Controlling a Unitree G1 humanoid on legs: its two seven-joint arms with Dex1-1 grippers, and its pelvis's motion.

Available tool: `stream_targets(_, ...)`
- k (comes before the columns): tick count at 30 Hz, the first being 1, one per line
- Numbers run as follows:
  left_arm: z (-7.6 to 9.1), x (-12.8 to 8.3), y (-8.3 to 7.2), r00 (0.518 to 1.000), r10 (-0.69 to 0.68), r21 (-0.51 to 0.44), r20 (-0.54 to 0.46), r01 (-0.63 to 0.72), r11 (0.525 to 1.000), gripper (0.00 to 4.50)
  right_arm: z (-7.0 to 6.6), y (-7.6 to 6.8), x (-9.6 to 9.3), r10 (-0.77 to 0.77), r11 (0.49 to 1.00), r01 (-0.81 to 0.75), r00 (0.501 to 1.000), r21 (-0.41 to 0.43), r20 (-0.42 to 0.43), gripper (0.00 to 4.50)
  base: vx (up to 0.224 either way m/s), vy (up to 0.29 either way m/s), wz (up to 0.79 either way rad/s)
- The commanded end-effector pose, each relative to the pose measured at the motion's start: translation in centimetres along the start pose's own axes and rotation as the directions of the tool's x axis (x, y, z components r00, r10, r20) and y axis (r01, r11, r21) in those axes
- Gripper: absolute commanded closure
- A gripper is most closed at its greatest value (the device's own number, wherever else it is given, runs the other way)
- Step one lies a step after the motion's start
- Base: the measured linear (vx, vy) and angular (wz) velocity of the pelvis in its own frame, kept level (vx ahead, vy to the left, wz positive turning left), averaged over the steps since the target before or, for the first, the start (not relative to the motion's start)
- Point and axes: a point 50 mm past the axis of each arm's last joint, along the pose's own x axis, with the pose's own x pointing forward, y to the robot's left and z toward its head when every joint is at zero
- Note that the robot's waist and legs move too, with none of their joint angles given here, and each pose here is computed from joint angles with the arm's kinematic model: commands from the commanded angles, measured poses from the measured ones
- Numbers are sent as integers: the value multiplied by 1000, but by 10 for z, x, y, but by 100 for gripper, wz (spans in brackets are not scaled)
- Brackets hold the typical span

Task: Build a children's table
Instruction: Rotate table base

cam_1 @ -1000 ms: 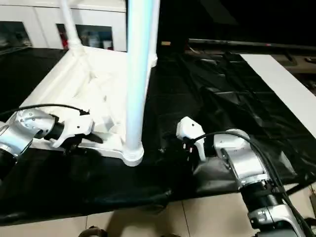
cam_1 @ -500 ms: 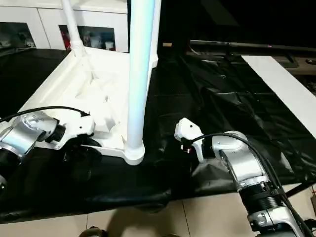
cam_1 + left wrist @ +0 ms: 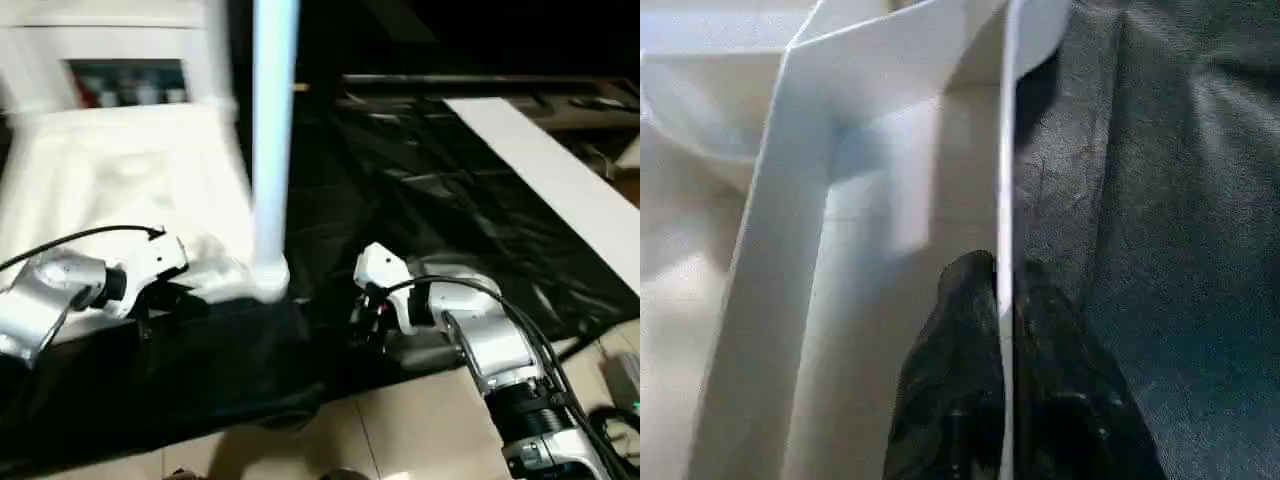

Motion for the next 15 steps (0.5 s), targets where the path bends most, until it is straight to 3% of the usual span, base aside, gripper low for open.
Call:
stream_targets(1, -8, 2, 0, 998, 59, 36, -6, -59, 998, 448, 2, -3, 0, -14, 1000, 14, 1000, -5, 6, 0, 0, 0, 0)
stream_targets(3, -8, 2, 2, 997, 80, 86, 8, -81, 993, 421, 3, -3, 1, -20, 1000, 20, 1000, -12, 5, 0, 0, 0, 0)
stream_targets(9, -15, -12, 2, 997, 80, 90, 22, -82, 993, 350, 3, -2, 1, -39, 999, 39, 999, -8, 14, 0, 0, 0, 0)
stream_targets(11, -14, -20, 2, 993, 96, 95, 67, -103, 990, 347, 4, -2, 1, -69, 998, 68, 996, 16, 48, 0, 0, 0, 0)
stream_targets(15, -6, -49, 4, 950, 168, -24, 264, -168, 985, 347, 8, -3, 0, -222, 972, 207, 964, 109, 149, 0, 0, 0, 0)
